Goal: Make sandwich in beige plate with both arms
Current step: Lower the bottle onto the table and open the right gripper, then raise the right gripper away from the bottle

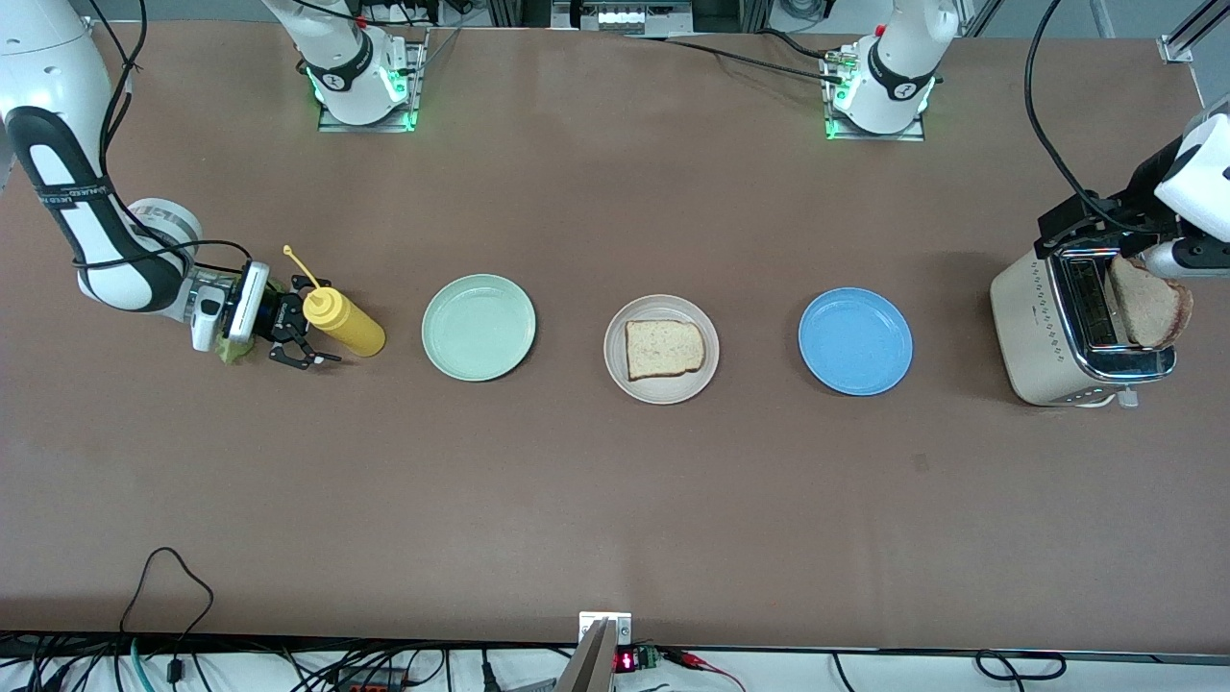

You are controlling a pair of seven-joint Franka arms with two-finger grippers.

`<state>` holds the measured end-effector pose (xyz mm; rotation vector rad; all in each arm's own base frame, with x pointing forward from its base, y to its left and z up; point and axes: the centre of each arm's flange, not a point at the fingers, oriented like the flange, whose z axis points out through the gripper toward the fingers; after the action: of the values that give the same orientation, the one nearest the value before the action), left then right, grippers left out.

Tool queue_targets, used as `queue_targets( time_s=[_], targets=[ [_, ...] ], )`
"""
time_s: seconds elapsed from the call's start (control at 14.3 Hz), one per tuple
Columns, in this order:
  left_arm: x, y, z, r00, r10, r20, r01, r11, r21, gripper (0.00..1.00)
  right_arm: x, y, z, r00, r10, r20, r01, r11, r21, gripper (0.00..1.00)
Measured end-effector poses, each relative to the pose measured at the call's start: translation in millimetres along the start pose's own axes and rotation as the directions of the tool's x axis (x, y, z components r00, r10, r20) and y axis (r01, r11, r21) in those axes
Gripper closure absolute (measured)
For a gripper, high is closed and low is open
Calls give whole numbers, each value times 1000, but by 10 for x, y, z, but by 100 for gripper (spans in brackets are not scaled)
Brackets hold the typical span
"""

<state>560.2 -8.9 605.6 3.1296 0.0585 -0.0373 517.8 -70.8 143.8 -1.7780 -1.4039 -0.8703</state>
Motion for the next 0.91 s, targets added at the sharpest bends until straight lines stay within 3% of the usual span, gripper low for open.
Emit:
queue_targets(
  time_s=[0.63, 0.91],
  targets=[
    [0, 0, 1, 1000, 0, 0, 0, 1000, 0, 0, -86, -5, -124, 1000, 11, 0, -11, 1000, -19, 0],
    [0, -6, 1, 1000, -1, 0, 1, 1000, 0, 0, -209, -42, -249, 999, 2, 34, -2, 1000, -4, 0]
  ],
)
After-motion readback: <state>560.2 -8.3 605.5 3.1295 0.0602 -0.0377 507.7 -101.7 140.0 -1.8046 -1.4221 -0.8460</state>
